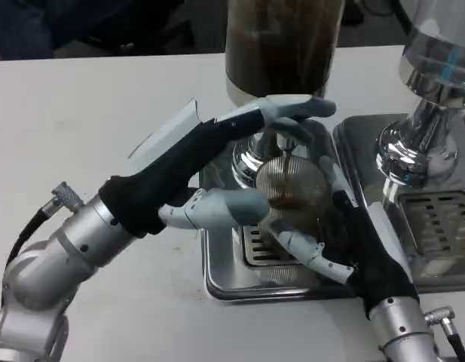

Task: Grasp the cup under the faucet to collect the drink, then remove the cup.

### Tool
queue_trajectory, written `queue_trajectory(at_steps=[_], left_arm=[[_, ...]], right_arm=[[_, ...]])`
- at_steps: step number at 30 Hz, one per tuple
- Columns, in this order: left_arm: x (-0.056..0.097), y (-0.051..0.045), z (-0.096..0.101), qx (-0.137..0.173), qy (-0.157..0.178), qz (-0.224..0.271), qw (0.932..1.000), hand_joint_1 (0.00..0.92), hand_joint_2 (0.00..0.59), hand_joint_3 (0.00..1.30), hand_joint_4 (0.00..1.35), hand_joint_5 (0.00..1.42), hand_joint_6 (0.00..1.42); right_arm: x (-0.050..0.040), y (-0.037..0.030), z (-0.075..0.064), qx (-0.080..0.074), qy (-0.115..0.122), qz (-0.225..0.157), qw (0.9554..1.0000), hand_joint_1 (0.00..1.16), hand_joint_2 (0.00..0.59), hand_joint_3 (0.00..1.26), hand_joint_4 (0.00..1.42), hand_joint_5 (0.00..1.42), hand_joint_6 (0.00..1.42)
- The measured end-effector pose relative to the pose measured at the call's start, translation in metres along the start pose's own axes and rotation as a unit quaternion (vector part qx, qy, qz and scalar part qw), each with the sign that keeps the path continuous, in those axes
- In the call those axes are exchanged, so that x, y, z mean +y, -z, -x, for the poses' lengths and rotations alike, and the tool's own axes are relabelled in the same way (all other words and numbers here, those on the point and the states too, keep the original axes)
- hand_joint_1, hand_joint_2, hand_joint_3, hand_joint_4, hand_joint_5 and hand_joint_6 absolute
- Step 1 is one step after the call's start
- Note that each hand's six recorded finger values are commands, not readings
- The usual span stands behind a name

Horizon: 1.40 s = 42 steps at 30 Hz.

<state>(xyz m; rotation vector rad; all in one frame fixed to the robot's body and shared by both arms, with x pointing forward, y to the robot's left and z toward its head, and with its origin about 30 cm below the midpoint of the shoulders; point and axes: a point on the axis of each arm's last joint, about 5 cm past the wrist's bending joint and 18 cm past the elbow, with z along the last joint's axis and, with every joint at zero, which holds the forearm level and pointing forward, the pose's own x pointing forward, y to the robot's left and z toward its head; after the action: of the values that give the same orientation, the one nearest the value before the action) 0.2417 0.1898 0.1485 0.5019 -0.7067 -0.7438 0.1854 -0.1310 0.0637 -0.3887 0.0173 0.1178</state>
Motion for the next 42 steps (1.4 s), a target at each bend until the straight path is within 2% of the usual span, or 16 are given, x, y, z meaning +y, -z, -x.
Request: queue_trajectory(at_steps=[14, 21, 28, 32, 37, 40, 42], left_arm=[[-0.001, -0.0001, 0.000, 0.003, -0.005, 0.000, 1.0000, 0.000, 0.101, 0.25, 0.20, 0.35, 0.25], [0.001, -0.0004, 0.003, 0.009, -0.019, -0.005, 0.9998, 0.000, 0.101, 0.25, 0.20, 0.35, 0.25], [0.005, -0.0024, 0.008, 0.016, -0.045, -0.021, 0.9986, 0.000, 0.114, 0.18, 0.07, 0.24, 0.13], [0.010, -0.0058, 0.011, 0.008, -0.084, -0.034, 0.9959, 0.000, 0.124, 0.17, 0.05, 0.21, 0.11], [0.020, -0.0112, 0.018, -0.008, -0.156, -0.046, 0.9867, 0.000, 0.125, 0.17, 0.04, 0.20, 0.09], [0.021, -0.0130, 0.027, 0.000, -0.179, -0.049, 0.9827, 0.000, 0.127, 0.17, 0.04, 0.20, 0.09], [0.021, -0.0147, 0.038, 0.014, -0.203, -0.069, 0.9766, 0.000, 0.136, 0.17, 0.04, 0.19, 0.09]], right_arm=[[0.0048, 0.0013, -0.008, -0.011, -0.009, -0.011, 0.9998, 0.64, 0.212, 0.00, 0.00, 0.00, 0.00], [0.0060, 0.0021, -0.010, -0.014, -0.011, -0.015, 0.9997, 0.64, 0.215, 0.00, 0.00, 0.00, 0.00], [0.0066, 0.0022, -0.011, -0.015, -0.011, -0.019, 0.9996, 0.65, 0.217, 0.00, 0.00, 0.00, 0.00], [0.0070, 0.0022, -0.012, -0.015, -0.011, -0.020, 0.9996, 0.65, 0.217, 0.00, 0.00, 0.00, 0.00], [0.0067, 0.0022, -0.012, -0.015, -0.010, -0.022, 0.9996, 0.65, 0.217, 0.00, 0.00, 0.00, 0.00], [0.0068, 0.0024, -0.012, -0.015, -0.010, -0.022, 0.9996, 0.65, 0.217, 0.00, 0.00, 0.00, 0.00], [0.0072, 0.0024, -0.012, -0.016, -0.010, -0.023, 0.9996, 0.65, 0.217, 0.00, 0.00, 0.00, 0.00]])
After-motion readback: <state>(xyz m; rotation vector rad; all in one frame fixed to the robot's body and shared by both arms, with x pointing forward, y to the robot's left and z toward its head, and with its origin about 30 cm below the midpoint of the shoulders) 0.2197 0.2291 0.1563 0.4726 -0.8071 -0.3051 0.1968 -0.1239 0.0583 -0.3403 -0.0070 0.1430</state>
